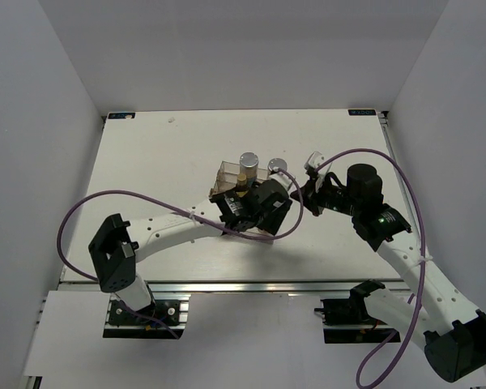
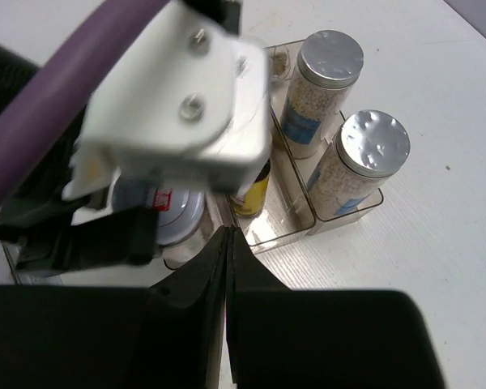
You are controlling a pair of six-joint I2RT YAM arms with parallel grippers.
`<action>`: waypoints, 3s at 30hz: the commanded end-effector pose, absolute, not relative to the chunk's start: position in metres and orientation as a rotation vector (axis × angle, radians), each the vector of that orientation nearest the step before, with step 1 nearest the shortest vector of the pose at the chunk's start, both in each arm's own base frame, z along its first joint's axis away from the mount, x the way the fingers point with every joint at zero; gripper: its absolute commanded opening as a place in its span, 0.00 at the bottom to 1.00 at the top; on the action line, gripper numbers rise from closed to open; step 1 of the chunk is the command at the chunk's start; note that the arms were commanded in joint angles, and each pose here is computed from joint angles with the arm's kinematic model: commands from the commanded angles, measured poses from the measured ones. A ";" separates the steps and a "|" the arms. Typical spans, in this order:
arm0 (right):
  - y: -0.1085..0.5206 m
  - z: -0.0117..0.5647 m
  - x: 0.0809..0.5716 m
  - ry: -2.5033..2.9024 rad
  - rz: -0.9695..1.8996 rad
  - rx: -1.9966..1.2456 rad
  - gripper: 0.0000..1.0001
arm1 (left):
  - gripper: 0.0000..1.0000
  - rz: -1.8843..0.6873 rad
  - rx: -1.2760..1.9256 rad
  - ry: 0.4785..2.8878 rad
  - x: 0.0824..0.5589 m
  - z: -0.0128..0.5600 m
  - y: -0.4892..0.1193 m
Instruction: Organize the condiment bottles
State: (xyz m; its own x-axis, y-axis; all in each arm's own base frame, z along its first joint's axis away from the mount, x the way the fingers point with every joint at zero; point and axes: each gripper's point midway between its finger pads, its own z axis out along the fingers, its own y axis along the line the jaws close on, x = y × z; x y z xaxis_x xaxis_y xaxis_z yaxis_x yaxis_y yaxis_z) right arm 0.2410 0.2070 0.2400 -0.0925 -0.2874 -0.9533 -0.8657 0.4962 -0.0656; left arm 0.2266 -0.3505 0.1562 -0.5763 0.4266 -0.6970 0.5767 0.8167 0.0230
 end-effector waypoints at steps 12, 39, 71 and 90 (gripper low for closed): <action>0.210 0.255 0.240 1.582 0.673 -0.998 0.02 | 0.00 -0.397 0.556 2.244 0.284 0.166 -0.344; 0.211 0.249 0.242 1.600 0.679 -1.005 0.02 | 0.00 -0.507 0.648 2.275 0.247 0.145 -0.328; 0.212 0.244 0.242 1.612 0.685 -1.018 0.09 | 0.97 -0.560 0.634 2.173 0.260 0.188 -0.343; 0.197 0.266 0.263 1.693 0.650 -0.764 0.89 | 0.98 -0.290 0.161 1.964 0.287 0.233 -0.163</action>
